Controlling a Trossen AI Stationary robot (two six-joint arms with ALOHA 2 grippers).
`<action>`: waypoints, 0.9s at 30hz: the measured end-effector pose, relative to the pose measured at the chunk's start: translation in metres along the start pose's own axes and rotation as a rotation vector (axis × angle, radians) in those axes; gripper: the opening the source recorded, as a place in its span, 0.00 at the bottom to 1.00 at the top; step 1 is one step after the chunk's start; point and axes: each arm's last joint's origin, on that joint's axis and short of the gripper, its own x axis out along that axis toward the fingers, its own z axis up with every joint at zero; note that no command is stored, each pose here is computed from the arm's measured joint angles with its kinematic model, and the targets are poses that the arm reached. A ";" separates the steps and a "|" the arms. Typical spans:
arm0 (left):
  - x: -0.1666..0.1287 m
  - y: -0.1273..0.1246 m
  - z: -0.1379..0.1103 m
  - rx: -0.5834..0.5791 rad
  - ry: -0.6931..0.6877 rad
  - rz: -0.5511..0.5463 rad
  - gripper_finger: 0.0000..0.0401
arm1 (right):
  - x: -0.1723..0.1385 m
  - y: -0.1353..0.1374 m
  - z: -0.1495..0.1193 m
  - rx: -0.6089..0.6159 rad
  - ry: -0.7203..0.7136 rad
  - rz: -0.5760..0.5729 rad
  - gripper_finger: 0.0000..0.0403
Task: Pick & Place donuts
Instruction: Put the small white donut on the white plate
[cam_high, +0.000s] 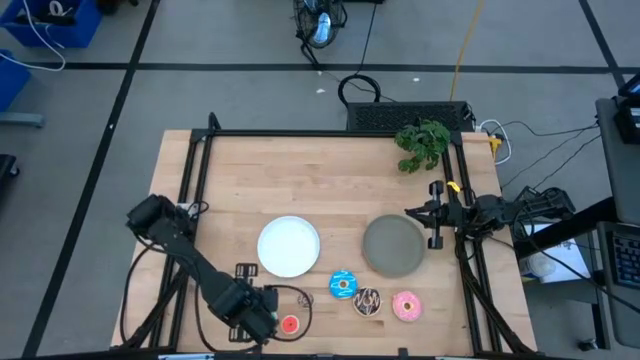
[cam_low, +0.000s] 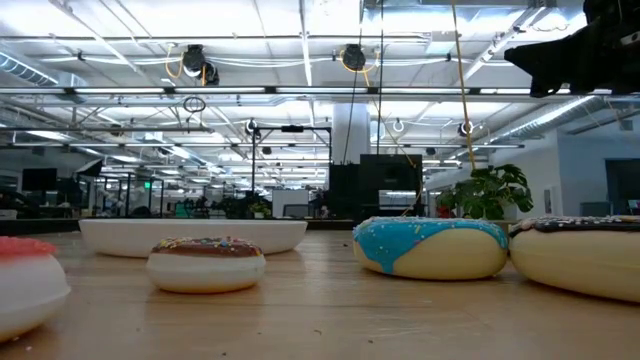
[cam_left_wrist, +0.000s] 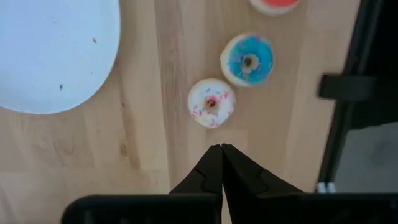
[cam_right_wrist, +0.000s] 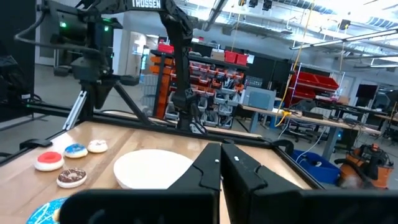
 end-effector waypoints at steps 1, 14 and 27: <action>0.001 0.000 0.000 0.001 -0.002 0.006 0.06 | 0.000 0.000 0.000 0.001 0.000 0.000 0.00; 0.000 0.000 0.001 0.023 -0.065 0.073 0.38 | 0.000 0.000 0.000 0.057 0.000 0.000 0.00; 0.000 -0.015 0.000 0.085 -0.171 0.052 0.66 | 0.000 0.000 0.000 0.057 0.000 0.000 0.00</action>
